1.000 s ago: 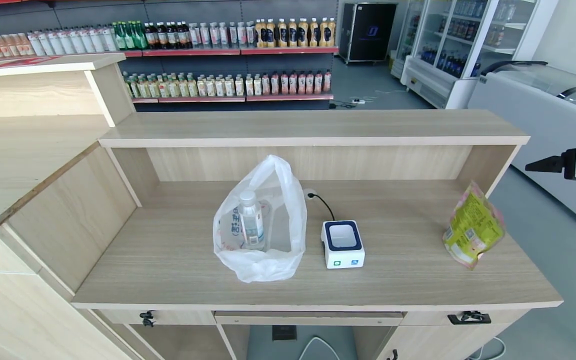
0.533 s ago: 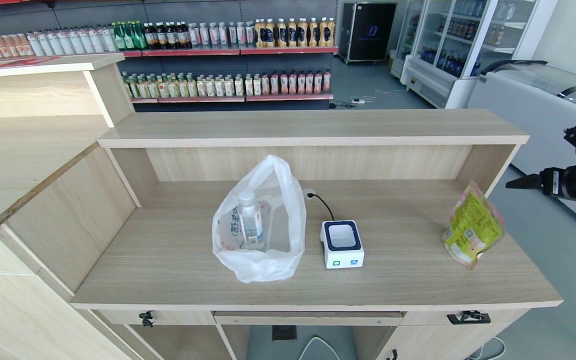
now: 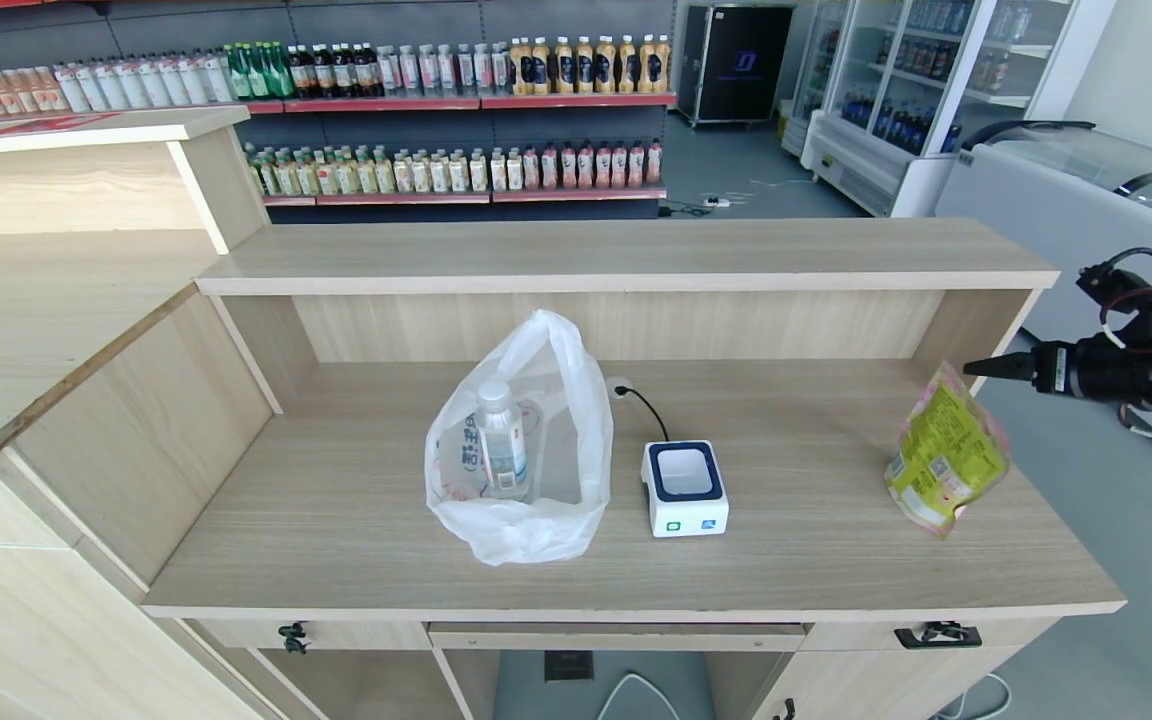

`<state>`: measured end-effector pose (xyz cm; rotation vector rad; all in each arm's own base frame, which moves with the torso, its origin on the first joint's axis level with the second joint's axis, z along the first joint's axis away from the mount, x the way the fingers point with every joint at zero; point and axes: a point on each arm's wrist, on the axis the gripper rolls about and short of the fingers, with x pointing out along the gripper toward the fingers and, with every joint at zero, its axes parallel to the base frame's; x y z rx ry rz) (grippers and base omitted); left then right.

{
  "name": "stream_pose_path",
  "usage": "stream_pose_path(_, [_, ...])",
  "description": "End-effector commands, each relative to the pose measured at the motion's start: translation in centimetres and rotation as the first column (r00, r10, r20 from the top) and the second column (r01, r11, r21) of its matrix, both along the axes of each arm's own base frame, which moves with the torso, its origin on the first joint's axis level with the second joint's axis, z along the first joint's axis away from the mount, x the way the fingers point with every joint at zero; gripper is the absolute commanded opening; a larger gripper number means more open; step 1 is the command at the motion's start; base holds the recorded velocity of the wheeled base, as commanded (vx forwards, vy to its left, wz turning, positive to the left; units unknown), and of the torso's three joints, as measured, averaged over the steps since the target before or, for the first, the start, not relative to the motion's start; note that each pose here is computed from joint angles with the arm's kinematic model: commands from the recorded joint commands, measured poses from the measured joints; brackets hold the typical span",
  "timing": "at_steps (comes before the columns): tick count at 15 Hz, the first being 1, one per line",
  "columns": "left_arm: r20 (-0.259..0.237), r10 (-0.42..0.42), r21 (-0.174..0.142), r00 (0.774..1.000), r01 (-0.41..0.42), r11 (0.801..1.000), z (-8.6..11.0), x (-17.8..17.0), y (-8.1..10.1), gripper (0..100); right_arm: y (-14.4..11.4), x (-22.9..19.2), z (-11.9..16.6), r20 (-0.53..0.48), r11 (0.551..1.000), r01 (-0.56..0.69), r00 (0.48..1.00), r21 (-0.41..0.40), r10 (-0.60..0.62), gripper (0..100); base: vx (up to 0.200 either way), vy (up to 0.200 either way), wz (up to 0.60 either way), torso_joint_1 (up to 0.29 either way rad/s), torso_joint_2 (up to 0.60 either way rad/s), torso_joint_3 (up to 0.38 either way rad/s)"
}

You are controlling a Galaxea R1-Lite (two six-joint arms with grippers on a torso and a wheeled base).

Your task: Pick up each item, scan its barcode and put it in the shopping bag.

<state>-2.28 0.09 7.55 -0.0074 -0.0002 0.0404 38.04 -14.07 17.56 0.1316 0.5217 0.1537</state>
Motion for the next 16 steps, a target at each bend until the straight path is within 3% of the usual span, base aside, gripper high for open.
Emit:
stream_pose_path(1, [0.000, 0.001, 0.000, 1.000, -0.001, 1.000, 0.0, 0.0, 0.0, 100, 0.5, 1.0, -1.5, -0.022, 1.000, -0.022, 1.000, 0.013, 0.023, 100, 0.000, 0.000, 0.00, 0.000, 0.00, 0.000])
stream_pose_path(16, [0.000, 0.001, 0.000, 1.000, -0.001, 1.000, 0.0, 0.0, 0.0, 100, 2.0, 4.5, -7.6, -0.050, 0.996, -0.084, 0.995, 0.023, 0.085, 100, 0.000, 0.000, 0.00, 0.000, 0.00, 0.000])
